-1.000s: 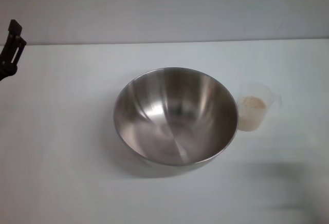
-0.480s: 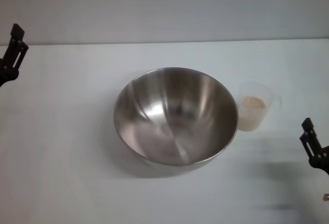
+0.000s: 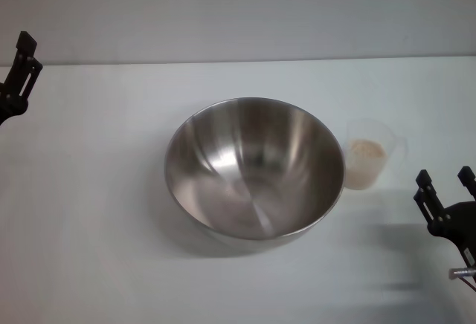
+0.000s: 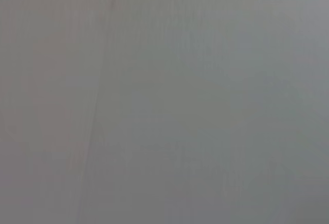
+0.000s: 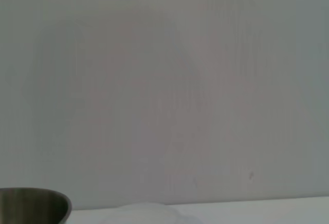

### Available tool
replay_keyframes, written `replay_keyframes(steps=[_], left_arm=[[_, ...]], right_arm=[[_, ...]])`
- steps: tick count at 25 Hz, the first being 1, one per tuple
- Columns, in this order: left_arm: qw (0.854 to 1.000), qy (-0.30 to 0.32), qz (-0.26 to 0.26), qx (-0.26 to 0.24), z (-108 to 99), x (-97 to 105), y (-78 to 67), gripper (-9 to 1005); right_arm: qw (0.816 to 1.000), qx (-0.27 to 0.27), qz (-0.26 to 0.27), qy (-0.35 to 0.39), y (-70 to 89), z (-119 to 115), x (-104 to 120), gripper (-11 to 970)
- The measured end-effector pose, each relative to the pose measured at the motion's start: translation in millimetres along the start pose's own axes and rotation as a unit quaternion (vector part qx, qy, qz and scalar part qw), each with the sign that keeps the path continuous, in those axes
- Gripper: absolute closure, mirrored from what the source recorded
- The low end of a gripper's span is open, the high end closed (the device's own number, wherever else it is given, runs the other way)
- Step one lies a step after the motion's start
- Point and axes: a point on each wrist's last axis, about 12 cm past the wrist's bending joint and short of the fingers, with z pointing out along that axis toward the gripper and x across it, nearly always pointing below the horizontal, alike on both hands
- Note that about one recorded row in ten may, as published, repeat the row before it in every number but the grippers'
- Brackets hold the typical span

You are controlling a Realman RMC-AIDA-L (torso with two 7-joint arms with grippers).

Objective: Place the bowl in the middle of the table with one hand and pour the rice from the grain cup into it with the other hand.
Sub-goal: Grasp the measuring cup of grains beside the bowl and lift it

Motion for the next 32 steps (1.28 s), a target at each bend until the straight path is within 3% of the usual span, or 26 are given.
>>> replay_keyframes(steps=[32], left_arm=[[1.000, -0.019, -0.001, 0.013, 4, -4, -5.1, 183]], right_arm=[[1.000, 0.000, -0.013, 0.020, -3.8, 29, -2, 290]])
